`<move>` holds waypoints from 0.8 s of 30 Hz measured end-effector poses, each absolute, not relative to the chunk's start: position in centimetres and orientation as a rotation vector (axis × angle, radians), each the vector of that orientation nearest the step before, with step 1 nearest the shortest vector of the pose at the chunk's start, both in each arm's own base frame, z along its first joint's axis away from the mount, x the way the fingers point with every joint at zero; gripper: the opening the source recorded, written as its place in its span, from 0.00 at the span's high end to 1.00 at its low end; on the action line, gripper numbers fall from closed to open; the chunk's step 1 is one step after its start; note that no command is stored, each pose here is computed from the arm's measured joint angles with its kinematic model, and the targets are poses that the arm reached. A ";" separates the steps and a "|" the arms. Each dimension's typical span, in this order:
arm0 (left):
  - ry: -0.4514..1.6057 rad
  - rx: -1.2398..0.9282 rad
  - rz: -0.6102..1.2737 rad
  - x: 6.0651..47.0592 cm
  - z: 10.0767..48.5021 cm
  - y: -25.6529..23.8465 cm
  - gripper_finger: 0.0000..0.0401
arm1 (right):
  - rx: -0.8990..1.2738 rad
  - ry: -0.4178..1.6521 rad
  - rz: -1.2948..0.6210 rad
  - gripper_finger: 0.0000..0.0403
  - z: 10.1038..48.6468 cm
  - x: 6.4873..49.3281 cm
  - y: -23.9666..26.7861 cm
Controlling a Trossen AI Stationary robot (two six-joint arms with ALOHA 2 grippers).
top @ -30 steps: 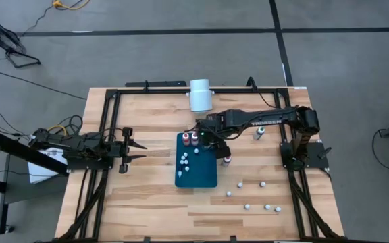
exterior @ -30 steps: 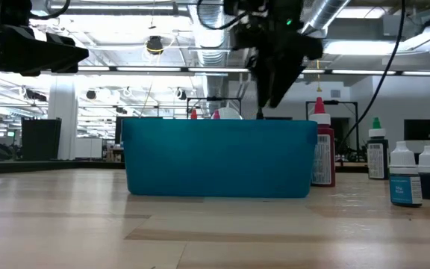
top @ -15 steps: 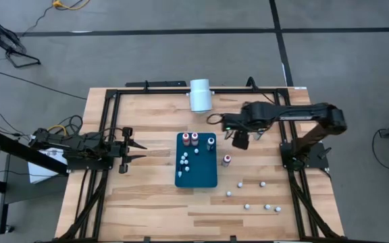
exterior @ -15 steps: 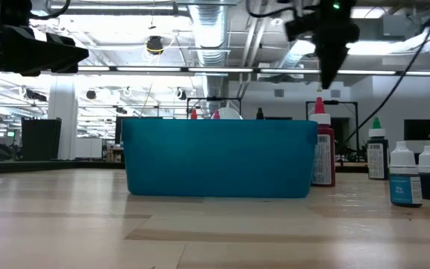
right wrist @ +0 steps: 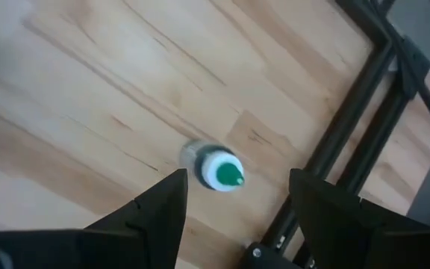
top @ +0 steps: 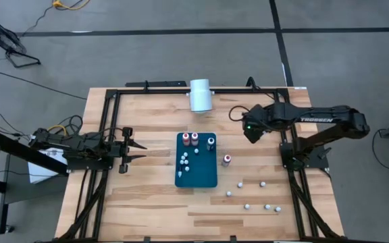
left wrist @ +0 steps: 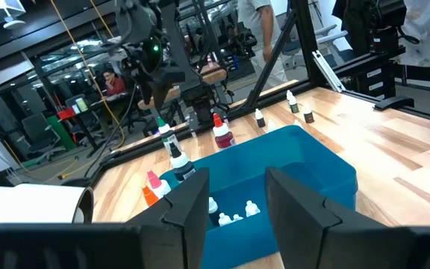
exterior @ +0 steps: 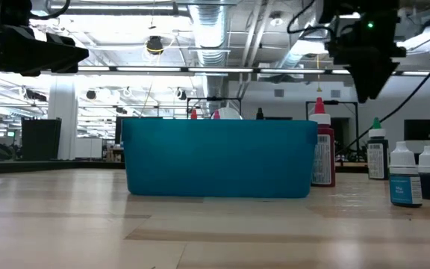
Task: Pick & Place food coloring
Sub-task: Put the large green food coloring bottle into the blue bin
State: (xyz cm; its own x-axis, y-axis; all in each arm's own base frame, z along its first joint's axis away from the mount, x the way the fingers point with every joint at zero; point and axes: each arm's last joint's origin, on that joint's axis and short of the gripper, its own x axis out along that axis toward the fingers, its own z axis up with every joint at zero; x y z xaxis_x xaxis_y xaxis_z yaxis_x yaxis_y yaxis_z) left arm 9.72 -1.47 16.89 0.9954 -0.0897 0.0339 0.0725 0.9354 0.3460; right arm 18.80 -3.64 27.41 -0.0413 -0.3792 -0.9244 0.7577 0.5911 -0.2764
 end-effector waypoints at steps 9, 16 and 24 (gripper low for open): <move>-0.049 0.351 -0.083 9.7 16.9 -1.5 0.69 | 0.433 1.347 -0.958 0.44 25.3 18.0 -3.9; -0.049 0.352 -0.083 9.7 16.9 -1.5 0.69 | 0.433 1.363 -0.961 0.44 23.6 17.7 -4.4; -0.050 0.350 -0.083 9.7 16.9 -1.5 0.69 | 0.428 1.374 -0.940 0.44 21.9 17.5 -5.2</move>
State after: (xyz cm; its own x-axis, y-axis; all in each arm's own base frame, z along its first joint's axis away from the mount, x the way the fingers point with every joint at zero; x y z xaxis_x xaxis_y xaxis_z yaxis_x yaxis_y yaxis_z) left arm 9.72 -1.47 16.90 0.9953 -0.0901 0.0343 0.0729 0.9360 0.3443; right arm 17.48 -5.19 21.87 -0.0758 -0.3127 -0.9468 0.7691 0.5861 -0.2551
